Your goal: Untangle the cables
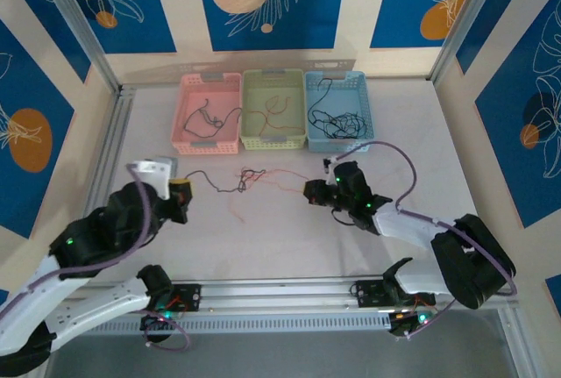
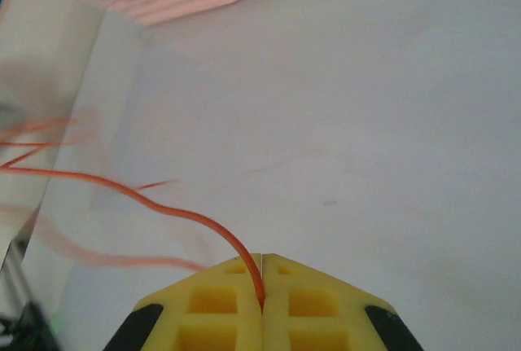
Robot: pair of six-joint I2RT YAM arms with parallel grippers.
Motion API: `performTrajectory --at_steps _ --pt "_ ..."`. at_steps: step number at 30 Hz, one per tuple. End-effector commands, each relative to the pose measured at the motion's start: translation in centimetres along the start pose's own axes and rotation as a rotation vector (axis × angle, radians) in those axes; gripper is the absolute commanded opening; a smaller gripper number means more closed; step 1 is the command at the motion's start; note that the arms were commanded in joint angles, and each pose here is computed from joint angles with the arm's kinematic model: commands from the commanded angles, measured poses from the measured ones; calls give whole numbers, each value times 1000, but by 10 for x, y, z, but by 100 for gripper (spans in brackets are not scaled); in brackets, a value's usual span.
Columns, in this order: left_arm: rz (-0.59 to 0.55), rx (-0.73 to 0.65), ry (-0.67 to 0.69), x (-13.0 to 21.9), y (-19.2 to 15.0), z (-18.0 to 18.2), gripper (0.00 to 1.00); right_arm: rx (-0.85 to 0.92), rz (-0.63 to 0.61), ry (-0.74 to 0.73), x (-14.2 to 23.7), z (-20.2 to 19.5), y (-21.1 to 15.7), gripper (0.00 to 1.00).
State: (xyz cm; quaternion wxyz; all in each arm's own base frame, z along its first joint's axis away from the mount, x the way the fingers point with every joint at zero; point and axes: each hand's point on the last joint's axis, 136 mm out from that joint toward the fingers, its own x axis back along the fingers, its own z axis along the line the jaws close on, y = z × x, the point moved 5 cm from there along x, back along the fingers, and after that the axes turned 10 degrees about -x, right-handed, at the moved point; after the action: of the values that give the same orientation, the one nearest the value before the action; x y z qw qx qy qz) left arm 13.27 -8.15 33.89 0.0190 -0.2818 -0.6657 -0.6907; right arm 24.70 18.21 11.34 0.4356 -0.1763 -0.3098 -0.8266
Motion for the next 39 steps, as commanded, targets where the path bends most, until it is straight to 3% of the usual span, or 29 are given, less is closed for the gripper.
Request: performTrajectory --at_steps 1,10,19,27,34,39 --pt "-33 -22 137 35 -3 36 0 -143 -66 -38 9 -16 7 0" --pt "-176 103 301 101 -20 98 0 -326 -153 -154 20 -51 13 0" --pt "-144 79 249 84 -27 85 0 -314 -127 -141 16 -48 12 0" --pt "-92 30 293 78 -33 86 0 -338 -151 -165 23 -53 15 0" --pt "-89 28 324 84 -40 94 0 -346 -315 -312 77 -74 42 0" --pt "-90 16 335 82 -41 95 0 -485 -456 -365 123 -111 58 0"
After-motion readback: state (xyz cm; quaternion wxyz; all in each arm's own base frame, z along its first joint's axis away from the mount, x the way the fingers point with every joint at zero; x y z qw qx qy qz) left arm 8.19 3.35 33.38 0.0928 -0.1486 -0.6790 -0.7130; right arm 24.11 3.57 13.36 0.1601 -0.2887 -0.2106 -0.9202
